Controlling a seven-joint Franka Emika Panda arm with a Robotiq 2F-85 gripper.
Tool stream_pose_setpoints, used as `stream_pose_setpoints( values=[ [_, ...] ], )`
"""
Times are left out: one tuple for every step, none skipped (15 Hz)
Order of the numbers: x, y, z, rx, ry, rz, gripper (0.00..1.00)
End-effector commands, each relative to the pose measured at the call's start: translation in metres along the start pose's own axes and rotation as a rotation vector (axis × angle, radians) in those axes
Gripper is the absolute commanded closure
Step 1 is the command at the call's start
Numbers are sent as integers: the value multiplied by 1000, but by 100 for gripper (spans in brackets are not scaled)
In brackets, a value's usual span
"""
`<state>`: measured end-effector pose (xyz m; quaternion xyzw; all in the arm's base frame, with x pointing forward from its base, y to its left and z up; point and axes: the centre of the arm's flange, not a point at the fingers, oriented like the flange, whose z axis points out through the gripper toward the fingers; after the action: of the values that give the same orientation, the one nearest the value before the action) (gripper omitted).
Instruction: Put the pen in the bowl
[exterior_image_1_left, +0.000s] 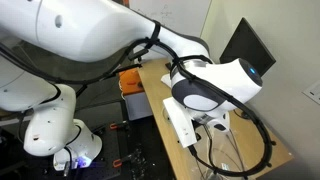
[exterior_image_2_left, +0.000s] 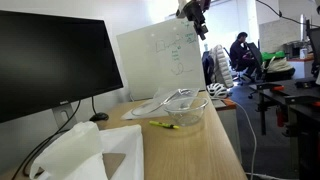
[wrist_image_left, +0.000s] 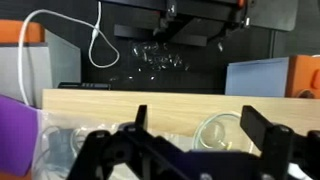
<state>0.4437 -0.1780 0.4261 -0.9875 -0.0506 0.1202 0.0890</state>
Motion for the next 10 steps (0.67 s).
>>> stream_pose_setpoints(
  values=[
    [0, 0, 0, 0, 1, 0, 0],
    [0, 0, -1, -1, 1, 0, 0],
    [0, 0, -1, -1, 1, 0, 0],
    [2, -2, -1, -8, 12, 0, 0],
    [7, -6, 0, -16, 30, 14, 0],
    [13, -10, 1, -25, 46, 20, 0],
    [24, -19, 4, -36, 60, 38, 0],
    [35, -28, 7, -56, 82, 67, 0],
    [47, -38, 11, -58, 105, 79, 0],
    [61, -50, 16, -62, 131, 90, 0]
  ],
)
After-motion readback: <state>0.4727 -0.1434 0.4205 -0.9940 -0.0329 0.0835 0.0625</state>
